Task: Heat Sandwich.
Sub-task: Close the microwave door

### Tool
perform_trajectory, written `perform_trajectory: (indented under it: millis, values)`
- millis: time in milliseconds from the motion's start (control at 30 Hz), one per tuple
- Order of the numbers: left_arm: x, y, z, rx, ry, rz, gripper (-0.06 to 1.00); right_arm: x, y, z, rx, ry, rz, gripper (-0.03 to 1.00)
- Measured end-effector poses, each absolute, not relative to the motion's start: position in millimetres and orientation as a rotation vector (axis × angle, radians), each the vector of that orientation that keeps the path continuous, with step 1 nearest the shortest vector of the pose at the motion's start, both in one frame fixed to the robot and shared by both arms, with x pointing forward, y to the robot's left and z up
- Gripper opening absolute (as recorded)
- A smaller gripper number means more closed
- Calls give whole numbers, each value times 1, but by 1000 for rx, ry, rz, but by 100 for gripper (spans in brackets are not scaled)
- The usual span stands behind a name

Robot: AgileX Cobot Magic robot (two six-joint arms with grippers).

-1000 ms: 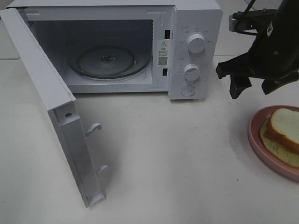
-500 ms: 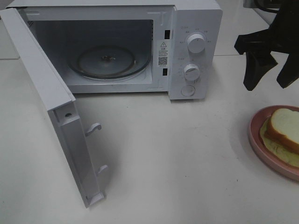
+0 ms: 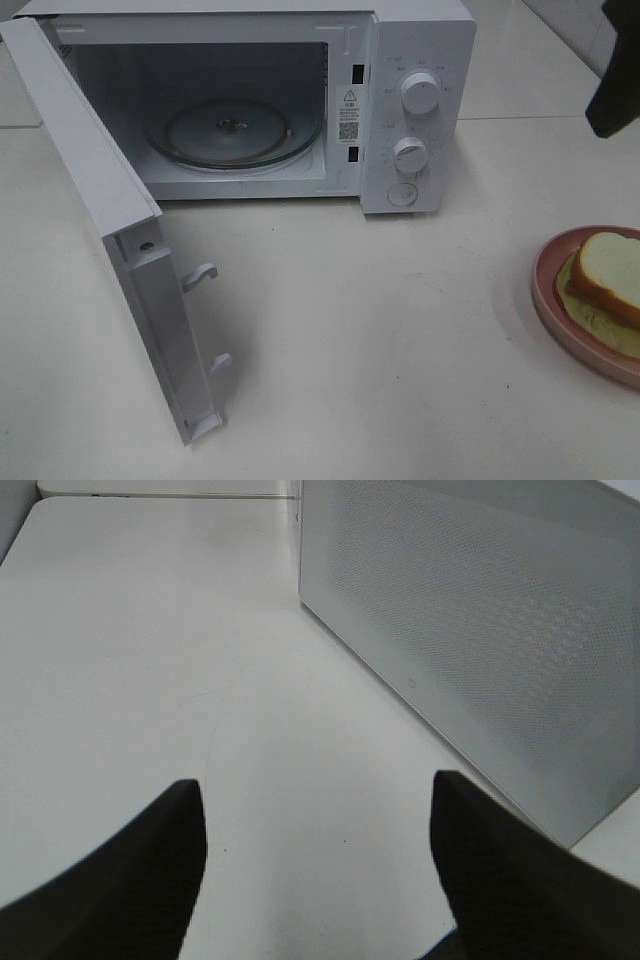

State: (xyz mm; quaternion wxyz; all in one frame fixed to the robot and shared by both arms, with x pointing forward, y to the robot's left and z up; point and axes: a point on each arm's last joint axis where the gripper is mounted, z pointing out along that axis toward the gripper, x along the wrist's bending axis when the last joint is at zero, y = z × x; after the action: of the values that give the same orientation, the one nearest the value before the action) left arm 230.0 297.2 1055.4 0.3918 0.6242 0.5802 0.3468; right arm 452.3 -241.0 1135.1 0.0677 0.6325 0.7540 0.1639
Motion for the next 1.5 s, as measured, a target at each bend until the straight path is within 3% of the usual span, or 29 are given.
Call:
perform_trajectory:
  millis: [433, 733, 1167, 1500]
  values:
    - [230, 297, 1055, 1585, 1473, 881, 61, 371, -260, 1126, 1861, 2226, 580, 66]
    - [230, 297, 1055, 1585, 1473, 881, 61, 317, -276, 1092, 1782, 2131, 658, 66]
    - [230, 297, 1055, 1585, 1473, 881, 61, 285, -284, 1041, 1717, 2050, 769, 66]
    - [230, 297, 1055, 1585, 1473, 881, 61, 270, -288, 1045, 1639, 1962, 887, 66]
